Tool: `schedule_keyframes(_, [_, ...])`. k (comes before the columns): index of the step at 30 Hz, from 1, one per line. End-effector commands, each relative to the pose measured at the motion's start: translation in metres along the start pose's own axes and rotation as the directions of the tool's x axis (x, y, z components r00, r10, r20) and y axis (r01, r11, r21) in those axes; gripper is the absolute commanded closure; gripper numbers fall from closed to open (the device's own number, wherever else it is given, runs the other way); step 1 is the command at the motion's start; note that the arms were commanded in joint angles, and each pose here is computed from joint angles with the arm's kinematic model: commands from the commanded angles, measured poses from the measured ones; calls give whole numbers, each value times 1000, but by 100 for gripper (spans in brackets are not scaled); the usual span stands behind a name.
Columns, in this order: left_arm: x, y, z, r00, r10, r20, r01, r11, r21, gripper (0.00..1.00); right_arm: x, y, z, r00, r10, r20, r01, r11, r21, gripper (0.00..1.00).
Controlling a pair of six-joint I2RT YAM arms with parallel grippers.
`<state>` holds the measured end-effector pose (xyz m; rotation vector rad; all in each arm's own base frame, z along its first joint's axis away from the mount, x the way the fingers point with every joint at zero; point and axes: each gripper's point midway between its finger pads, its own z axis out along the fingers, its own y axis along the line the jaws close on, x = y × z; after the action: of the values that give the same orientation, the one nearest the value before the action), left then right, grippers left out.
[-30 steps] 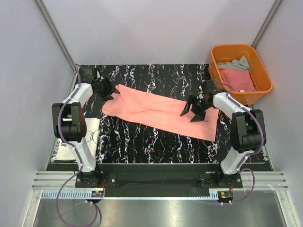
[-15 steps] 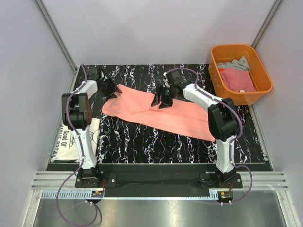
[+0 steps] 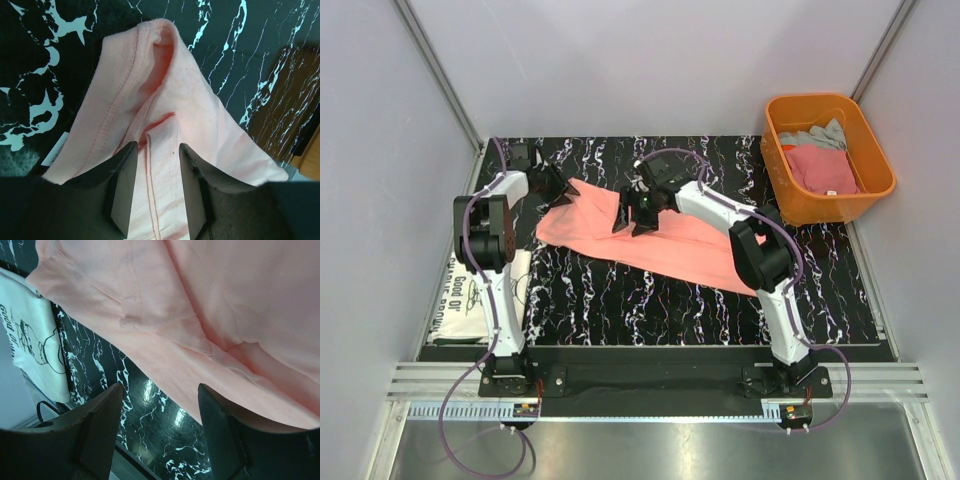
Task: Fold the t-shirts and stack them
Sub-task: Fold the tshirt
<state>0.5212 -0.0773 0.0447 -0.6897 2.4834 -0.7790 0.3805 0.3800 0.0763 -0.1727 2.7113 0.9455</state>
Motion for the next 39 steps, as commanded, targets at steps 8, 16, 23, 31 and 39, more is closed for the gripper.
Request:
schedule_keyframes(8, [-13, -21, 12, 1000, 1, 21, -3, 997, 80, 67, -4, 23, 23, 992, 99, 79, -102, 994, 28, 30])
schedule_keyframes(16, [-22, -33, 8, 998, 21, 61, -27, 995, 101, 88, -9, 36, 39, 978, 161, 133, -162, 987, -2, 37])
schedule_keyframes(23, [-20, -44, -4, 997, 38, 72, -46, 992, 114, 100, -11, 46, 48, 982, 117, 147, -117, 993, -11, 37])
schedule_keyframes(31, [-17, -60, -18, 997, 28, 71, -39, 988, 150, 100, -19, 43, 9, 940, -300, 159, 292, 953, 76, 36])
schedule_keyframes(39, [-13, -58, -22, 998, 21, 67, -31, 989, 146, 100, -32, 56, 20, 869, -478, 130, 472, 878, 78, 51])
